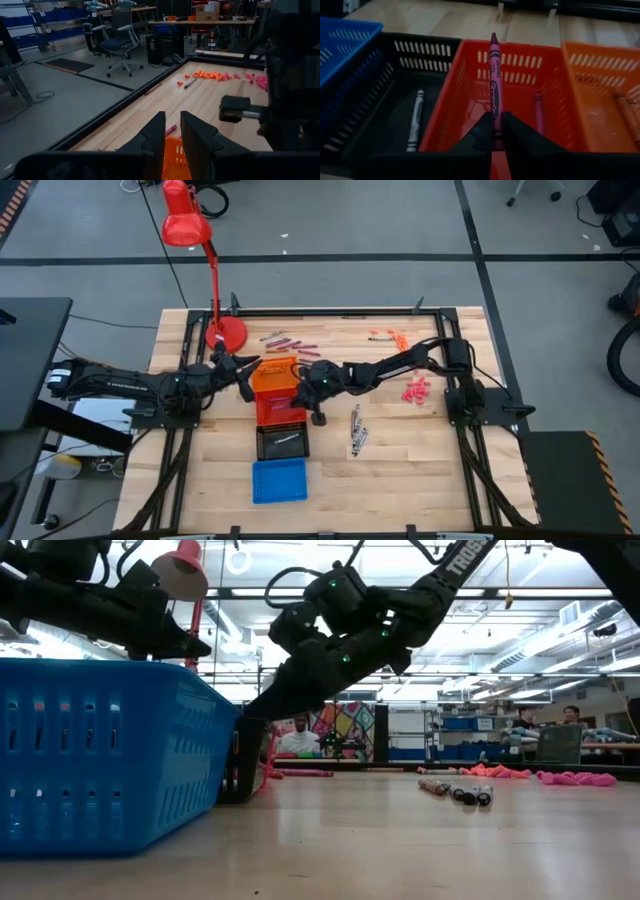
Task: Sort crayons
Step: Put the red crayon into the red basket
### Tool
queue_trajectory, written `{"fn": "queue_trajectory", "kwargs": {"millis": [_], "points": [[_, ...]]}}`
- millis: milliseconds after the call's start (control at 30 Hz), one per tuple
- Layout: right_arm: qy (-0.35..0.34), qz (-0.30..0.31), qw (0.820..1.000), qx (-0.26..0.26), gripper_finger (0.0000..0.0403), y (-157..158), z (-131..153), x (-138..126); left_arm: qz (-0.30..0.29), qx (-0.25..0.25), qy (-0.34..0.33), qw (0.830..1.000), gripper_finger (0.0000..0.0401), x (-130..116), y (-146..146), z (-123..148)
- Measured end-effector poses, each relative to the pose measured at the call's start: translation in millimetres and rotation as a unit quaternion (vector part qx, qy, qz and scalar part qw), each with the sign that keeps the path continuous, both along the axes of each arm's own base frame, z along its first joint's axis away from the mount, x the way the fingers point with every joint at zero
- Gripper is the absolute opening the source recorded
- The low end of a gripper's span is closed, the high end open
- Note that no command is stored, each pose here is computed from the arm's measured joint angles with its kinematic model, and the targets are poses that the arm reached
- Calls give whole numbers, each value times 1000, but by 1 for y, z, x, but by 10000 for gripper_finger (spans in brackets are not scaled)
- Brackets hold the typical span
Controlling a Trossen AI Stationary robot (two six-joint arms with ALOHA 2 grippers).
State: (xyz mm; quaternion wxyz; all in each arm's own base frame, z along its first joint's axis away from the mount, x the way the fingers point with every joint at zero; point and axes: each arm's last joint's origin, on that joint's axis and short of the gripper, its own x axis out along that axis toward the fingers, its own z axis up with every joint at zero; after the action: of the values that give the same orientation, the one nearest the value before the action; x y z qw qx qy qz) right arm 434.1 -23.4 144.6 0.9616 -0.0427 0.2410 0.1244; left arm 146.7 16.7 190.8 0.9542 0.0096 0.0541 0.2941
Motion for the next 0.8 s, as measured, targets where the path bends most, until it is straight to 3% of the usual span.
{"fn": "queue_trajectory", "kwargs": {"millis": [433, 800], "points": [[15, -7, 1000, -16, 73, -6, 1, -3, 0, 0, 1, 1000, 71, 0, 0, 0], [24, -113, 988, -103, 74, -43, 38, -20, 0, 0, 2, 1000, 71, 0, 0, 0]]}}
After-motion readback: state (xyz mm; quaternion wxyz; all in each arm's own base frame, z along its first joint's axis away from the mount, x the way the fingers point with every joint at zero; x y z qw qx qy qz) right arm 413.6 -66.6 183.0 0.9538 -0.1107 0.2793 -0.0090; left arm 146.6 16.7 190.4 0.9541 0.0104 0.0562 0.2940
